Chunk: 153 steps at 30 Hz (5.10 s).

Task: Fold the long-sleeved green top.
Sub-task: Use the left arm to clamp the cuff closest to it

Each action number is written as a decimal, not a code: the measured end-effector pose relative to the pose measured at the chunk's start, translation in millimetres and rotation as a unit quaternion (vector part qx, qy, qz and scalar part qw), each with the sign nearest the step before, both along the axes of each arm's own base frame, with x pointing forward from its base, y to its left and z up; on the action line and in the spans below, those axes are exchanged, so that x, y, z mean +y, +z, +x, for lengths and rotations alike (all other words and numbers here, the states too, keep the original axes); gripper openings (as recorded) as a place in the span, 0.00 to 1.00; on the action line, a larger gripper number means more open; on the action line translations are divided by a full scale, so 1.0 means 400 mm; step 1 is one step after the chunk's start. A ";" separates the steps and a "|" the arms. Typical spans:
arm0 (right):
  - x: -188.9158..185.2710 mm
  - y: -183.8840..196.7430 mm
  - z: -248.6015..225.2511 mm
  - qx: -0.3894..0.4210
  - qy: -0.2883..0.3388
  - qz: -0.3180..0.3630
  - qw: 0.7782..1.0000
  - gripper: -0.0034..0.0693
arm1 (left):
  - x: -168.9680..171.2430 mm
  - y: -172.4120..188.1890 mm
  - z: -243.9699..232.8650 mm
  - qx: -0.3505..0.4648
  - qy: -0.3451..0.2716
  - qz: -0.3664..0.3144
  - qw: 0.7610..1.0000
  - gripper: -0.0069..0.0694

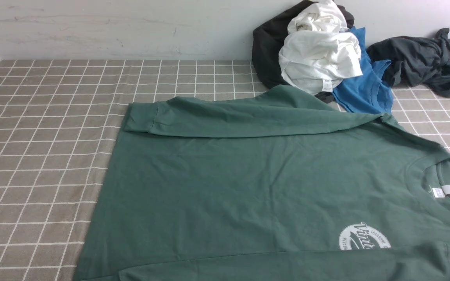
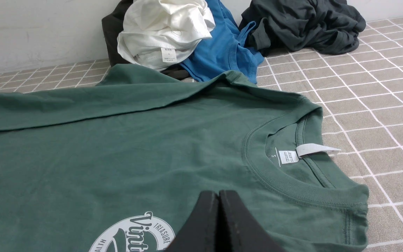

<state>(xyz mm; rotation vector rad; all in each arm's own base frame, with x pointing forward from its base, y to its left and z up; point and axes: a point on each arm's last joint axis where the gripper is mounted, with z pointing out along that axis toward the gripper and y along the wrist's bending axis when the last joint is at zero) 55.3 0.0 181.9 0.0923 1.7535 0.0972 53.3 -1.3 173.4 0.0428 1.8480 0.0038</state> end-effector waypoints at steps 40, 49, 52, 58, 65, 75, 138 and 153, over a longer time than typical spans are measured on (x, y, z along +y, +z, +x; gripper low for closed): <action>-0.002 0.000 0.000 0.001 -0.001 -0.019 1.000 0.03 | 0.000 0.000 0.000 0.000 0.000 0.000 1.000 0.08; -0.005 0.000 0.000 0.000 -0.001 -0.048 0.999 0.03 | 0.000 0.000 0.000 0.000 0.000 0.000 1.000 0.08; -0.005 0.000 0.000 0.000 -0.002 -0.043 0.999 0.03 | 0.000 0.000 0.000 0.000 0.000 0.000 1.000 0.08; -0.004 0.000 0.000 0.000 -0.002 -0.037 0.999 0.03 | 0.000 0.000 0.000 0.000 0.000 0.000 1.000 0.08; -0.002 0.000 0.000 0.000 -0.001 -0.022 1.000 0.03 | 0.000 0.000 0.000 0.000 0.000 0.000 1.000 0.08; 0.002 0.000 0.000 0.001 0.001 0.021 1.000 0.03 | -0.003 0.001 0.000 -0.001 0.004 -0.040 0.999 0.08; 0.249 0.231 0.242 0.402 0.376 -0.165 0.819 0.03 | -0.198 -0.065 0.440 0.538 -0.184 0.089 0.818 0.85; 0.250 0.229 0.247 0.401 0.374 -0.168 0.819 0.03 | -0.275 -0.066 0.432 0.551 -0.241 0.137 0.787 0.55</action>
